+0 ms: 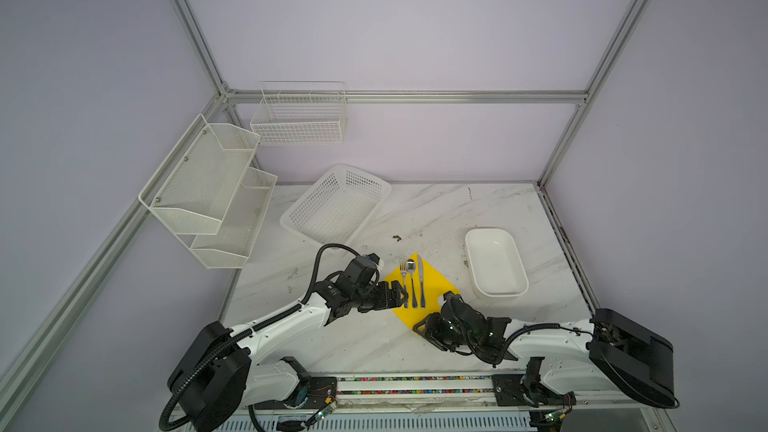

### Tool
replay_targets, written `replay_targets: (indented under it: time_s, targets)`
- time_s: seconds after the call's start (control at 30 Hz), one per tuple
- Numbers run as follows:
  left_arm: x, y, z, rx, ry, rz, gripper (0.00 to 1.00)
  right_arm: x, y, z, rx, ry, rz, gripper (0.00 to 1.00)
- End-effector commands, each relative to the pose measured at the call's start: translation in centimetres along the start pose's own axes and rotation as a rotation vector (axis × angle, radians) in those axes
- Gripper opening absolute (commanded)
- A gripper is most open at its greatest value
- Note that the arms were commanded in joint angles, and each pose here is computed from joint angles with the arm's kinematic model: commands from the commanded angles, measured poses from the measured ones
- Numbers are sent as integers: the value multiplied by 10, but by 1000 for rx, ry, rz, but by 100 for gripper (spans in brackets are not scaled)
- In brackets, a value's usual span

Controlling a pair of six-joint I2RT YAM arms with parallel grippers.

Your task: Place the utensils on the paper napkin and roll it up

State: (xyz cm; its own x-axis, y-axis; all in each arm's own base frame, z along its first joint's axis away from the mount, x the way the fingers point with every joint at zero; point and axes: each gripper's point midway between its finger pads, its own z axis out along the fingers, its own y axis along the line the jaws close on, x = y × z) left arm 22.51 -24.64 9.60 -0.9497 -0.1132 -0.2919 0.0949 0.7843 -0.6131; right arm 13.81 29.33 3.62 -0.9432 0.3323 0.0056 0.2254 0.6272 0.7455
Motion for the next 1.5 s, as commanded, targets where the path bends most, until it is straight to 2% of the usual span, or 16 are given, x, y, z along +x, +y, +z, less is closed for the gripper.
replay_targets:
  time_s: [0.0, 0.2, 0.47, 0.83, 0.93, 1.2, 1.47]
  targets:
    - [-23, -34, -11, 59, -35, 66, 93, 1, 0, 5, -11, 4, 48, 44]
    - [-22, -26, -11, 26, -44, 64, 93, -1, -11, 11, 29, -5, 67, 47]
    - [-24, -23, -15, 19, -75, 49, 93, -17, 23, 13, -35, -38, 9, 49]
    - [-10, -15, -12, 30, -47, 28, 90, -65, 52, -15, -140, -205, 20, 54]
    - [-5, -16, -9, 51, -23, 29, 81, -79, 55, -16, -154, -220, 20, 54]
    - [2, -29, 4, 120, 49, 45, 41, -93, 55, -12, -151, -219, 32, 54]
    - [8, -47, 19, 183, 119, 75, 25, -95, 50, -12, -143, -221, 43, 53]
